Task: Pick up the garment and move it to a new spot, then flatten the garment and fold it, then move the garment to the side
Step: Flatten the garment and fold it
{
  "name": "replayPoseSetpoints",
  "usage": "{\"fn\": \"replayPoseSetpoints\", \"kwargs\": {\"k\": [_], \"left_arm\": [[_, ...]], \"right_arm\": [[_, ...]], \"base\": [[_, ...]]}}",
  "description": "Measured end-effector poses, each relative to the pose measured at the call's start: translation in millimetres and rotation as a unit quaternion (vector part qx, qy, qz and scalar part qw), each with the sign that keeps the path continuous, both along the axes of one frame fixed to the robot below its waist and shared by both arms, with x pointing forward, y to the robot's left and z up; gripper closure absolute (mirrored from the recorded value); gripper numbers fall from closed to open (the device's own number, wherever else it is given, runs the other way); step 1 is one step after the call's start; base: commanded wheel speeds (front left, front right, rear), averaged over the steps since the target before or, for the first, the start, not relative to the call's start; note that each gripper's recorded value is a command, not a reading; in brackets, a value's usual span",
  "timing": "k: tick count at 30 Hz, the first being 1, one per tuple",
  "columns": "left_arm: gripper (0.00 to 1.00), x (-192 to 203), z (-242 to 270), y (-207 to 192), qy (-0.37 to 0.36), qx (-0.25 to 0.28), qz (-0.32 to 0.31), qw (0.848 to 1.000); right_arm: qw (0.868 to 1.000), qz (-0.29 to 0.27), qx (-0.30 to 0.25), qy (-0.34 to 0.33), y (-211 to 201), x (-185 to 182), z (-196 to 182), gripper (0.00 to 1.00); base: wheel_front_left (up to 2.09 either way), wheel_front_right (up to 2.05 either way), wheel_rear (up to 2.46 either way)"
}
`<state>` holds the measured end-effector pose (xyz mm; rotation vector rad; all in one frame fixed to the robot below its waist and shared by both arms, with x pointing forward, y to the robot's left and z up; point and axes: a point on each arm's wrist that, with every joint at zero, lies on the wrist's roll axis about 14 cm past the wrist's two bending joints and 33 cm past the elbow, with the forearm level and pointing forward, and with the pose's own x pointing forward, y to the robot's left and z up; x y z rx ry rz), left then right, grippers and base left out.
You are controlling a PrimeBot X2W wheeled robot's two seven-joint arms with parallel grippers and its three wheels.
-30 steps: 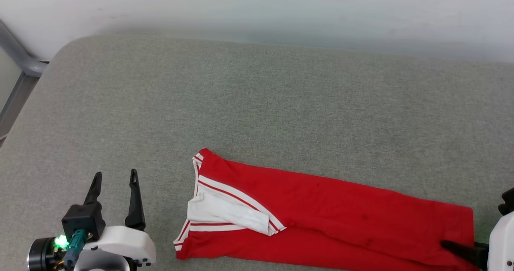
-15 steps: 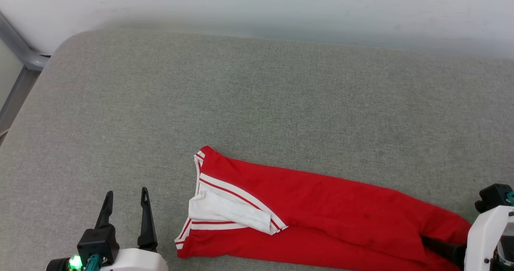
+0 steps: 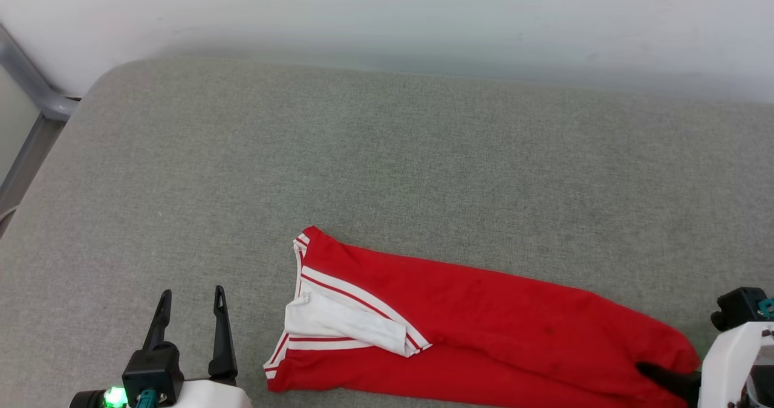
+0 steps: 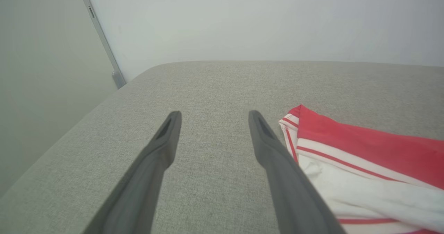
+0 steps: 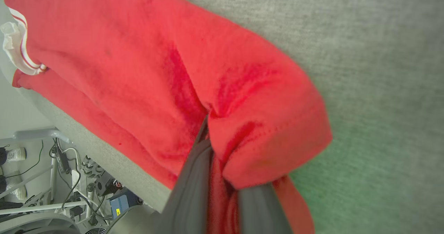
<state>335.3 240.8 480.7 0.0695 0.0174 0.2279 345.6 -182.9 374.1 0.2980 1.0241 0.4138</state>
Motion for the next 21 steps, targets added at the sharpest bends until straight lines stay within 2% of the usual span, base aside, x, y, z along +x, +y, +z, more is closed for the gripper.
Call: {"fn": "replayPoseSetpoints", "kwargs": {"k": [7,15,21], "left_arm": [[0.00,-3,7,-7,-0.011,0.014,-0.012,1.000],[0.00,-8,10,-12,-0.016,0.018,-0.017,1.000],[0.00,-11,13,-11,-0.020,0.024,-0.016,0.999]], "right_arm": [[0.999,-0.034,-0.033,-0.024,-37,7,10,1.00],[0.991,-0.088,-0.104,-0.017,-101,8,10,1.00],[0.990,-0.101,-0.100,-0.019,-106,7,14,1.00]], "base": [[0.00,0.00,0.00],[0.00,0.00,0.00],[0.00,0.00,0.00]]}}
